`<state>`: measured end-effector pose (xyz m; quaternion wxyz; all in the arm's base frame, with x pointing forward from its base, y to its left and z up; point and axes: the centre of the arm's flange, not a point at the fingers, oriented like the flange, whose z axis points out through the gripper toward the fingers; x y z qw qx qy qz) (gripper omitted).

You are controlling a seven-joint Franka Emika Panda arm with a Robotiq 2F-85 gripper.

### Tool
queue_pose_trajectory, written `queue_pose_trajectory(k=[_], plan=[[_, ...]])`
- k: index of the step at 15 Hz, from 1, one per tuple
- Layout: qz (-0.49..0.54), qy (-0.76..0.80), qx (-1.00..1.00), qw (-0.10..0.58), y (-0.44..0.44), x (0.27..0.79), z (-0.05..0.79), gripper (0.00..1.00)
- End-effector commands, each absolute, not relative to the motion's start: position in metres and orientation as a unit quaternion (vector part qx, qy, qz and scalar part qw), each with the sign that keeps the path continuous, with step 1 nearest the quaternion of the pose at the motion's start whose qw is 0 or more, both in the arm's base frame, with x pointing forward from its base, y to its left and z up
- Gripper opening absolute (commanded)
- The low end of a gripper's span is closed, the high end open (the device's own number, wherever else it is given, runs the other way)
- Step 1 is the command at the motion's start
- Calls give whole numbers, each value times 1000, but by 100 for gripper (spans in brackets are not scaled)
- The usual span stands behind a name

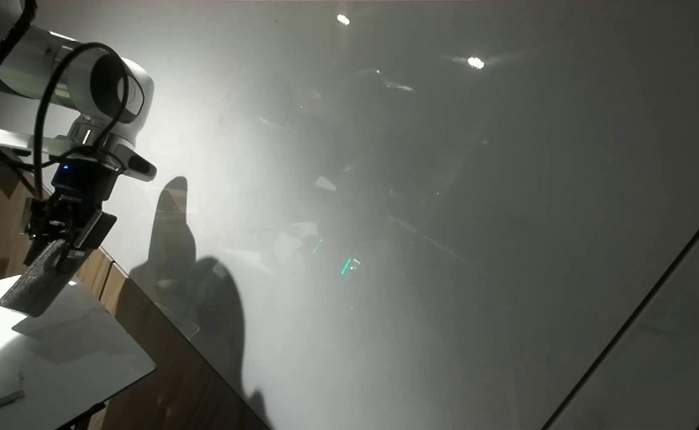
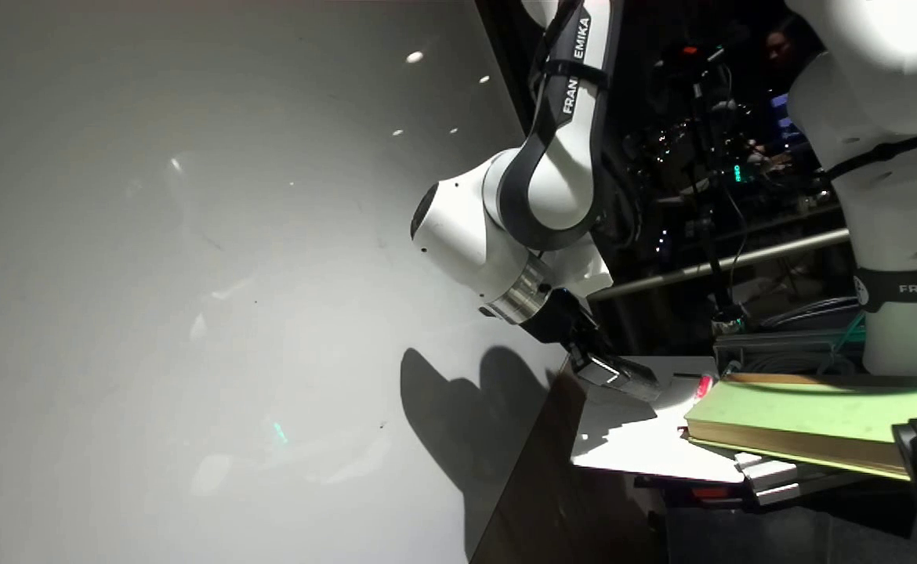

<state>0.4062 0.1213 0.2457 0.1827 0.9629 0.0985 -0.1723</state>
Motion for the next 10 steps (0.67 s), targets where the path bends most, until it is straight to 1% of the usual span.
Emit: queue_pose_trajectory(k=[1, 10], plan=[[-180, 83, 966, 167, 119, 415, 240, 29], [-195, 33, 968, 156, 94, 435, 226, 29]])
